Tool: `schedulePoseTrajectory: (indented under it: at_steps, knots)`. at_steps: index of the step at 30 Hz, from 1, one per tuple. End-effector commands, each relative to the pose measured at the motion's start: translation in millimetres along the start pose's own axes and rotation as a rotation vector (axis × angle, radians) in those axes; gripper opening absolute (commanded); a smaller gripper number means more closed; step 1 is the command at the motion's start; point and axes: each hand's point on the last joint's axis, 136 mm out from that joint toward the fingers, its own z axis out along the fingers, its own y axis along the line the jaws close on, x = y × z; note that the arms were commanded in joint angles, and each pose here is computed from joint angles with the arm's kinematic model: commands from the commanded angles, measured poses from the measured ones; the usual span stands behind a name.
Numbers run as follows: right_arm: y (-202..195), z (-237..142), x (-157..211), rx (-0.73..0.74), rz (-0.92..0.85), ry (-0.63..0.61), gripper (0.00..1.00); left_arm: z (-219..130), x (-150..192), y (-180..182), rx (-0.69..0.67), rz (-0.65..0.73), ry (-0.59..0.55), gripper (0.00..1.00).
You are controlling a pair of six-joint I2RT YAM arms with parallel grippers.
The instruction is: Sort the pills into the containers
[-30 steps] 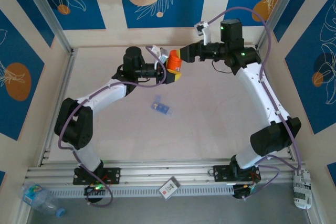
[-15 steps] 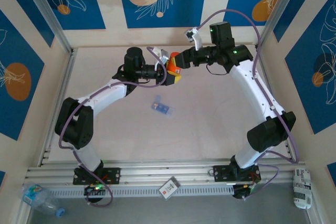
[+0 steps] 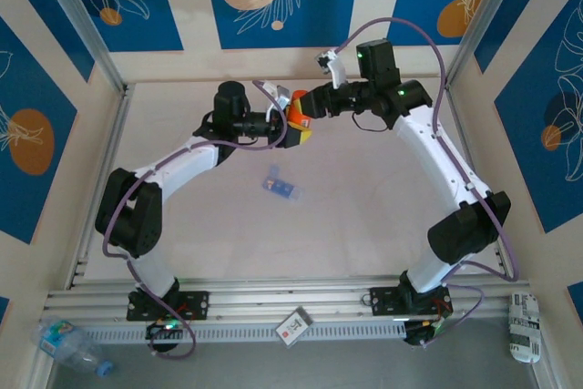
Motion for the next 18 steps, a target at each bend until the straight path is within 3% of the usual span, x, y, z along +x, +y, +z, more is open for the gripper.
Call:
schedulePoseTrajectory:
  at_steps: [1, 7, 11, 14, 16, 18]
  knots:
    - [17, 15, 16, 0.006, 0.066, 0.008, 0.26, 3, -17, -6, 0.015, 0.084, -0.032, 0.00]
    - [11, 14, 20, 0.057, 0.066, -0.087, 0.25, 3, -14, -2, 0.000, 0.082, -0.027, 0.04]
    - [6, 7, 15, 0.068, 0.068, -0.138, 0.25, 3, -11, 2, -0.023, 0.079, -0.028, 0.23]
    - [0, 2, 12, 0.086, 0.075, -0.165, 0.24, 2, -8, 5, -0.046, 0.078, -0.029, 0.47]
    - [-6, 0, 11, 0.112, 0.082, -0.179, 0.24, 1, -5, 6, -0.056, 0.077, -0.025, 0.96]
    - [-13, -3, 11, 0.137, 0.094, -0.191, 0.24, 1, 0, 8, -0.064, 0.072, -0.018, 1.00]
